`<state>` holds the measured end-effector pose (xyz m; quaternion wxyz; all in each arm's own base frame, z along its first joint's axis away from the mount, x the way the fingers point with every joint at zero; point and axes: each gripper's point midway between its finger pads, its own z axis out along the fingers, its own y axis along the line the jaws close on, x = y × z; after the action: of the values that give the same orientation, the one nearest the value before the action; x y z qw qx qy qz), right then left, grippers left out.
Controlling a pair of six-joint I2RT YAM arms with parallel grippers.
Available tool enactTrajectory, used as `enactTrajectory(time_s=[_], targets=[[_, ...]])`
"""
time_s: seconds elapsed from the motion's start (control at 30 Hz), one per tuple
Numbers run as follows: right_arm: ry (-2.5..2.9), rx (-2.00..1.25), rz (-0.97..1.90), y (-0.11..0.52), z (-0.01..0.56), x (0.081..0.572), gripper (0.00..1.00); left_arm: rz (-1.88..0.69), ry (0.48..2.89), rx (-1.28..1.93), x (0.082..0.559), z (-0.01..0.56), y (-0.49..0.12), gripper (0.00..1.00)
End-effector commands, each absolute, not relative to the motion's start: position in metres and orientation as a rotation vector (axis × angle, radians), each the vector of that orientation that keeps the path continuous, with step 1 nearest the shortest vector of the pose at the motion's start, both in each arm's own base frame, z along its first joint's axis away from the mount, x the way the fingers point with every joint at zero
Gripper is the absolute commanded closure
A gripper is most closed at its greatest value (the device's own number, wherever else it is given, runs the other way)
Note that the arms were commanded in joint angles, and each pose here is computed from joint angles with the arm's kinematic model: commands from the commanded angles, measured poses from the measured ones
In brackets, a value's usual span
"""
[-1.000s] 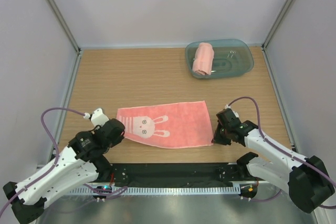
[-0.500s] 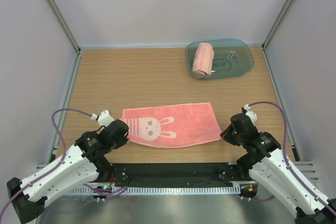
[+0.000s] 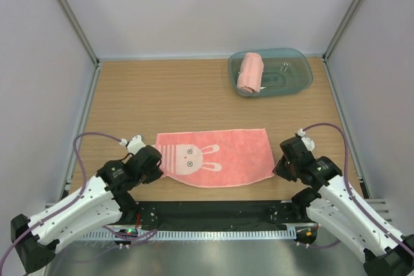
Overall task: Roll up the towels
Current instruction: Fold the towel
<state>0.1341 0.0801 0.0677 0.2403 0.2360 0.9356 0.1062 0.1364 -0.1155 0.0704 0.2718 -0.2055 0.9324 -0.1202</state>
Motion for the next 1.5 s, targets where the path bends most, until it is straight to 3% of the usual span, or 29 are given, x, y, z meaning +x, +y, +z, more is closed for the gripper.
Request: enactTrajectory(time_s=[0.0,0.63,1.47], targets=[[2.429,0.588,0.402,0.097,0.113,0.168,0.99,-0.323,2.392,-0.514,0.152,0.106,-0.107,1.0],[2.408,0.542,0.403,0.107,0.144,0.267,0.99,-0.189,2.341,-0.52,0.221,0.135,-0.09,1.0],[2.48,0.57,0.381,0.097,0.116,0.324,0.99,-0.096,2.515,-0.54,0.3,0.104,-0.086,1.0]])
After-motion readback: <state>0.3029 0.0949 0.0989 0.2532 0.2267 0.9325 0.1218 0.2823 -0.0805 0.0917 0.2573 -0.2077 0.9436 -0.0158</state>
